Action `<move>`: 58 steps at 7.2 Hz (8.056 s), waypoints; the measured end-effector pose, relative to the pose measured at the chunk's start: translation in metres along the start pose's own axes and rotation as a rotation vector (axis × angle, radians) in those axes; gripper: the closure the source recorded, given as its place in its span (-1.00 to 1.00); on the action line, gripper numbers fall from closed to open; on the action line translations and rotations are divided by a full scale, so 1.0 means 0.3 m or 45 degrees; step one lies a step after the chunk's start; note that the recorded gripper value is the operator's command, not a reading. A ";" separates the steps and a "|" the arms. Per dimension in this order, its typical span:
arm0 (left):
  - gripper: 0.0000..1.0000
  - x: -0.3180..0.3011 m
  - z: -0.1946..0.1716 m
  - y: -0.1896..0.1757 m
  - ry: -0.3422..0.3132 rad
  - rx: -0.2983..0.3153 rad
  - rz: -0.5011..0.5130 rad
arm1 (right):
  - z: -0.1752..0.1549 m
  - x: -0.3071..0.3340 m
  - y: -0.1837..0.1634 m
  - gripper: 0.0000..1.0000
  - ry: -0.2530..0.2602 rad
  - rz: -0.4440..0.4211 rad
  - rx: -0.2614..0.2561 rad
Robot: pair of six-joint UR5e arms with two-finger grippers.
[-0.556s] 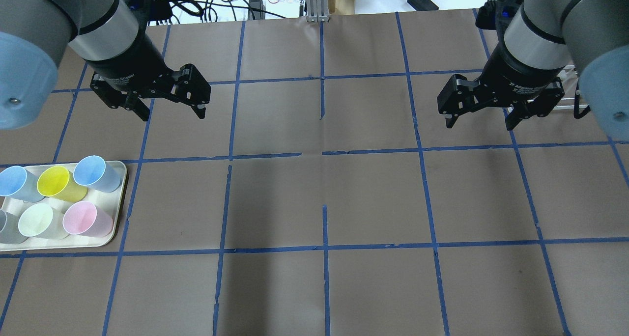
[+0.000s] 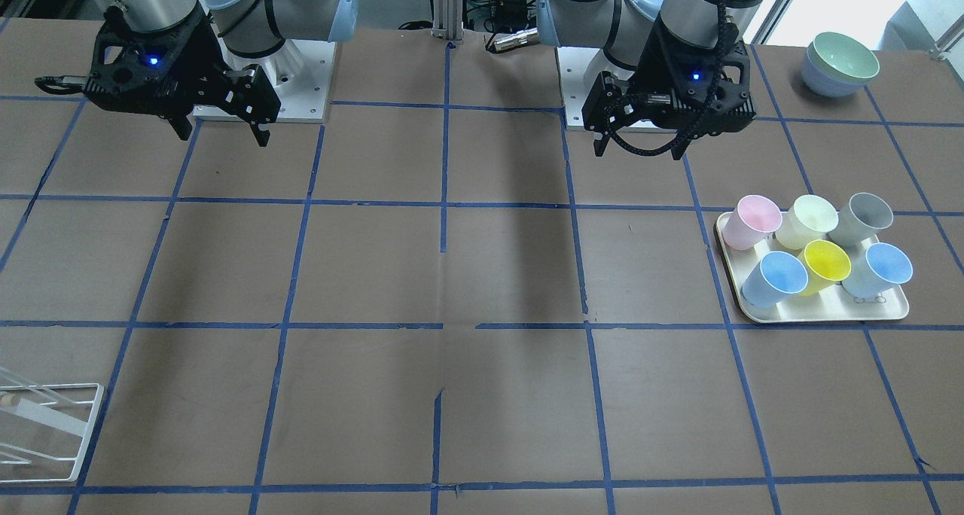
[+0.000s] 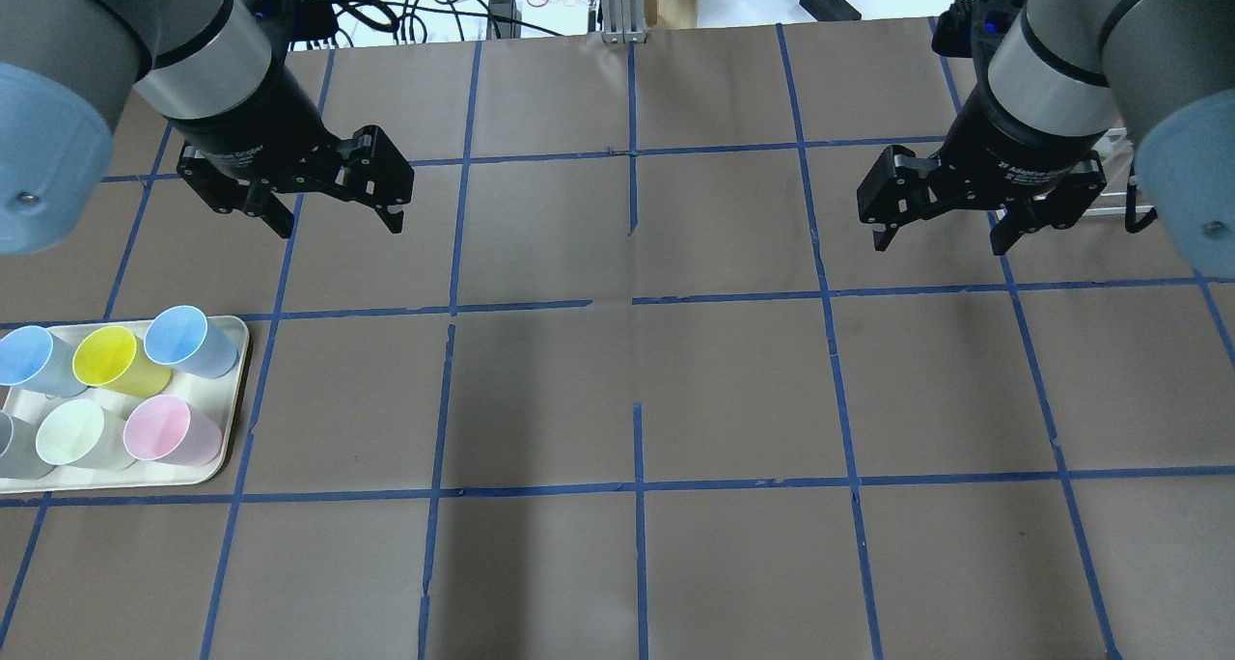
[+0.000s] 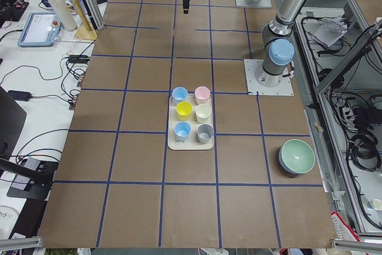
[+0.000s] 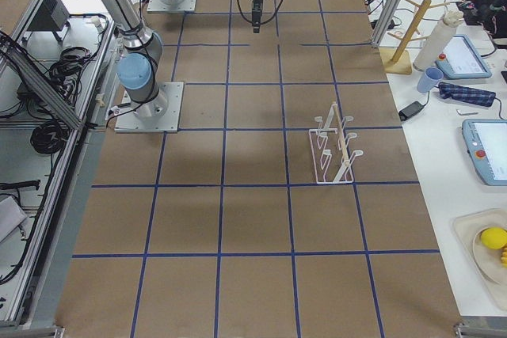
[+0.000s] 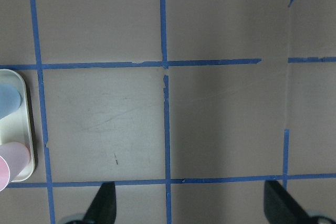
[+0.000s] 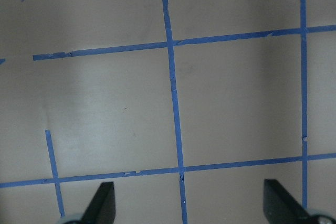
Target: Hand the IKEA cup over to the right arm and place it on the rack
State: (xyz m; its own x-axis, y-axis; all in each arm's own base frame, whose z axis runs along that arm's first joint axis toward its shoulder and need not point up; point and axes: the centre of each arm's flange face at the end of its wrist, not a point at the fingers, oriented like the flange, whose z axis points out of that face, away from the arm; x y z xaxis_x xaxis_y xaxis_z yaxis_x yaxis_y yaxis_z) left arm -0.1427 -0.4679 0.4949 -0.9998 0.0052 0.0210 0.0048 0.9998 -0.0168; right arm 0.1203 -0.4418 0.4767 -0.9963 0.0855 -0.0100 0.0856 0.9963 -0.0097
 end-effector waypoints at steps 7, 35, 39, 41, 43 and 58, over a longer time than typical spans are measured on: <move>-1.00 -0.619 0.153 0.016 0.018 -0.098 0.227 | -0.007 0.001 -0.003 -1.00 -0.008 0.001 0.007; 1.00 -1.108 0.695 0.165 0.139 -0.205 0.656 | -0.061 -0.002 0.086 -1.00 -0.019 0.014 -0.001; 1.00 -0.848 0.450 0.007 0.565 -0.142 0.265 | -0.122 -0.102 0.082 -1.00 -0.454 0.017 0.006; 1.00 -0.622 0.336 -0.037 0.841 -0.115 0.021 | -0.176 -0.179 0.081 -1.00 -0.834 0.023 -0.016; 1.00 -0.484 0.215 -0.005 1.124 -0.071 -0.126 | -0.213 -0.181 0.064 -1.00 -1.225 0.130 -0.111; 1.00 0.136 -0.048 0.084 1.818 -0.045 -0.161 | -0.067 -0.132 -0.036 -1.00 -2.119 0.361 -0.128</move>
State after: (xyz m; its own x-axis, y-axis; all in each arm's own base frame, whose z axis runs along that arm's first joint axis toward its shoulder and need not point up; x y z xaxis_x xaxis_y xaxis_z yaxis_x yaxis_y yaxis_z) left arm -0.1832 -0.4424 0.5098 -0.1165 -0.0911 0.9890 -0.0590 0.9947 0.0847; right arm 0.1585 -0.4557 0.4973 0.1445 0.2108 -0.9668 0.1806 0.9550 0.2352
